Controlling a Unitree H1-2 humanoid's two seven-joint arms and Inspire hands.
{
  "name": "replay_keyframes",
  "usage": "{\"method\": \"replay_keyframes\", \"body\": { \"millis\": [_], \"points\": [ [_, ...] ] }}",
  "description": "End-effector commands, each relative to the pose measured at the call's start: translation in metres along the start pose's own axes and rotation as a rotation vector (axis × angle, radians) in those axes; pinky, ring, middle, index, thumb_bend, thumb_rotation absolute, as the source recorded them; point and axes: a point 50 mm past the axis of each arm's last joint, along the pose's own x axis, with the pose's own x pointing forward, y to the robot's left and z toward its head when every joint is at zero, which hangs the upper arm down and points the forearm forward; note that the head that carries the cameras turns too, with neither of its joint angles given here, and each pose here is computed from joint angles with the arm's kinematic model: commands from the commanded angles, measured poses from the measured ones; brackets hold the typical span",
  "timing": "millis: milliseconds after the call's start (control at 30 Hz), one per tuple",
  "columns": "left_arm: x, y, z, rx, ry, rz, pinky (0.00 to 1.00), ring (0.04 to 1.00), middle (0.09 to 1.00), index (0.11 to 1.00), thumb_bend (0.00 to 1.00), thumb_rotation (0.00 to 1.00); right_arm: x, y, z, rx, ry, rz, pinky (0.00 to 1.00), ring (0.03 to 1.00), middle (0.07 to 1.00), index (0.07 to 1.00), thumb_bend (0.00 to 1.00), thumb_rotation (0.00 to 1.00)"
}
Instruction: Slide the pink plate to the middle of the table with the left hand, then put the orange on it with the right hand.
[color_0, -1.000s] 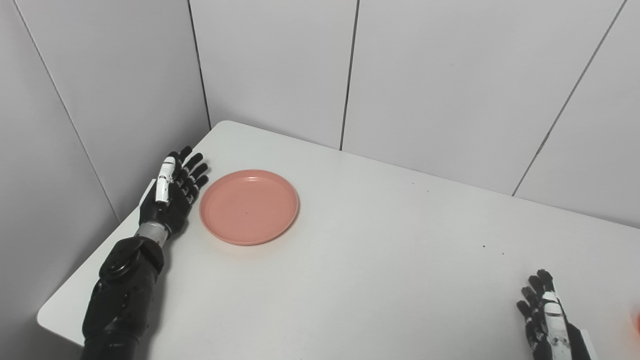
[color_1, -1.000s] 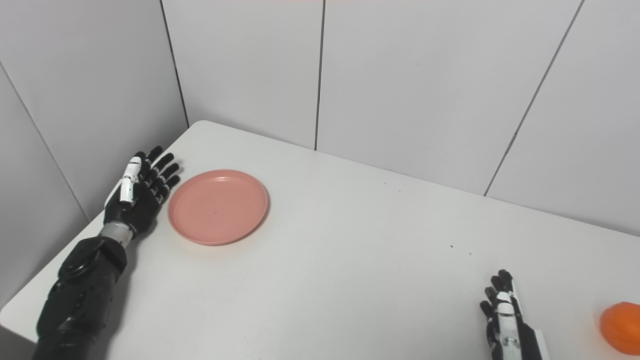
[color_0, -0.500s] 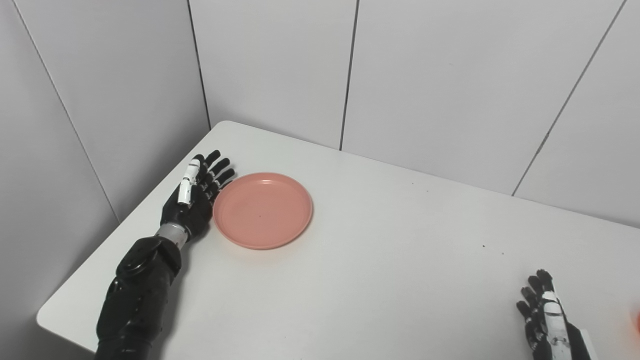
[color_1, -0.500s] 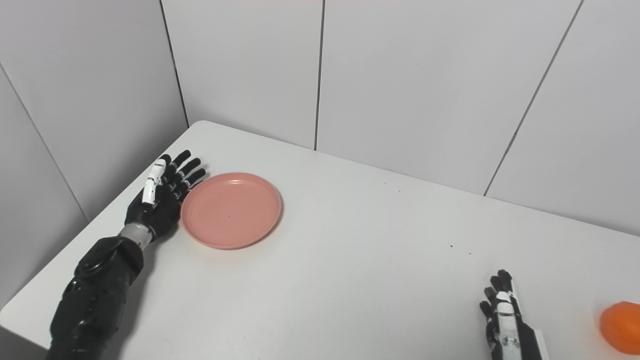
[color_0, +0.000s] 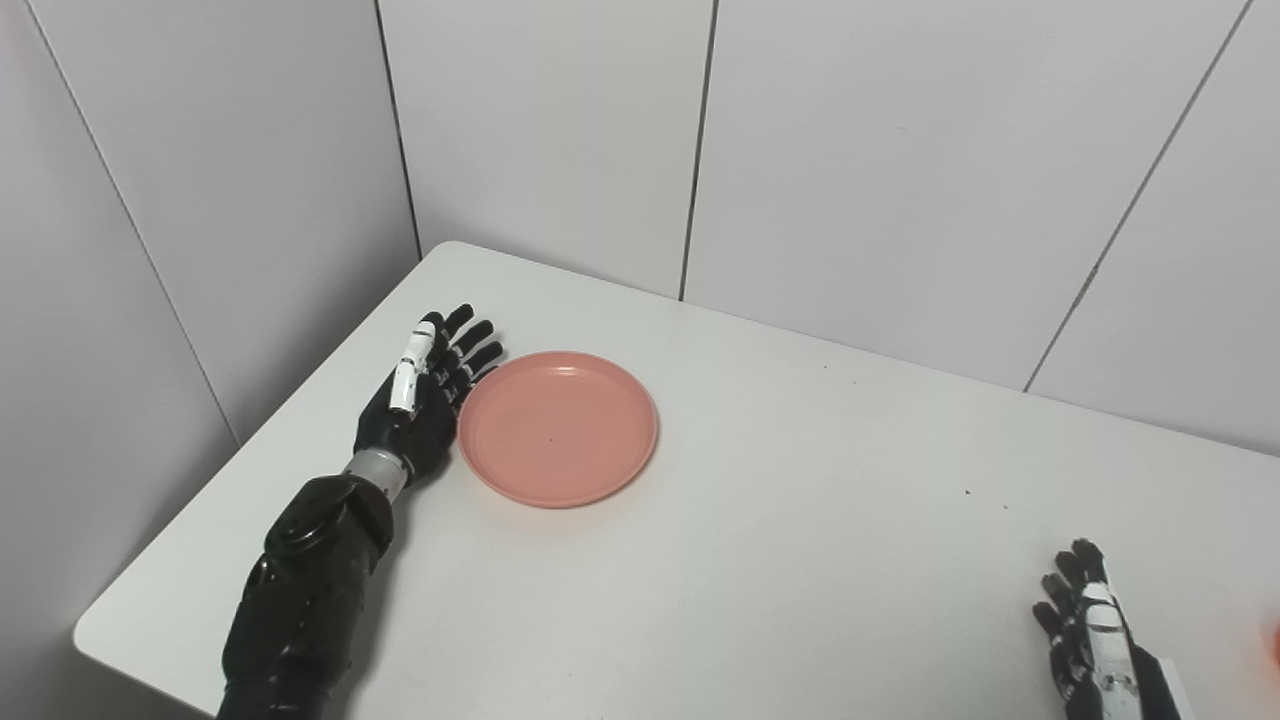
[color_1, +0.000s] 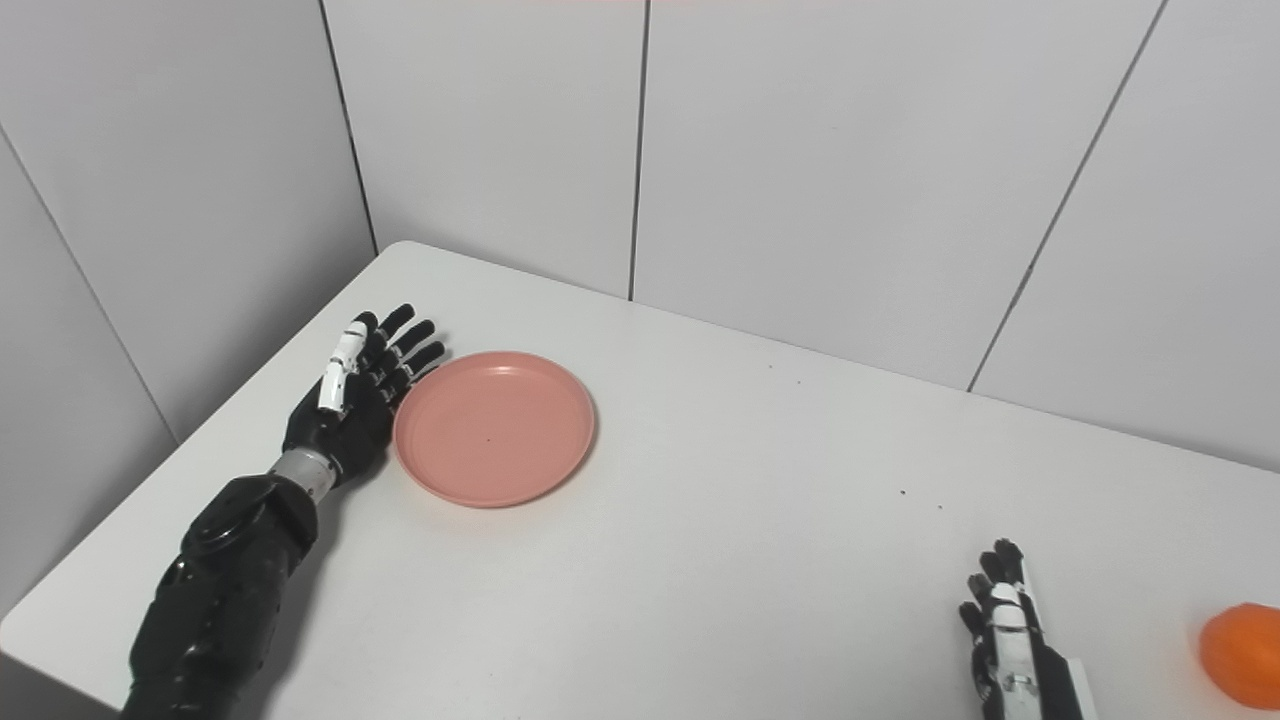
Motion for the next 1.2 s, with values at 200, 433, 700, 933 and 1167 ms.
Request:
{"method": "replay_keyframes", "body": {
  "millis": [200, 433, 700, 933, 1167],
  "points": [
    [0.006, -0.021, -0.011, -0.009, 0.05, -0.051, 0.93, 0.923, 0.928, 0.92, 0.32, 1.0, -0.002, 0.001, 0.0, -0.012, 0.015, -0.002, 1.0, 1.0, 1.0, 1.0, 0.07, 1.0],
    [0.008, -0.038, -0.015, -0.016, 0.068, -0.064, 0.93, 0.925, 0.932, 0.928, 0.32, 1.0, -0.002, 0.003, 0.0, -0.012, 0.017, 0.0, 1.0, 1.0, 1.0, 1.0, 0.07, 1.0],
    [0.009, -0.056, -0.023, -0.011, 0.097, -0.08, 0.93, 0.92, 0.928, 0.929, 0.33, 1.0, -0.002, 0.002, -0.001, -0.021, 0.012, -0.002, 1.0, 1.0, 1.0, 1.0, 0.08, 1.0],
    [0.013, -0.07, -0.027, -0.022, 0.119, -0.095, 0.91, 0.908, 0.916, 0.919, 0.33, 1.0, 0.0, 0.001, -0.005, -0.031, 0.005, -0.004, 1.0, 1.0, 1.0, 1.0, 0.1, 1.0],
    [0.013, -0.079, -0.032, -0.023, 0.111, -0.141, 0.93, 0.92, 0.925, 0.927, 0.32, 1.0, 0.0, 0.002, -0.004, -0.026, 0.005, 0.0, 1.0, 1.0, 1.0, 1.0, 0.11, 1.0]
  ]
}}
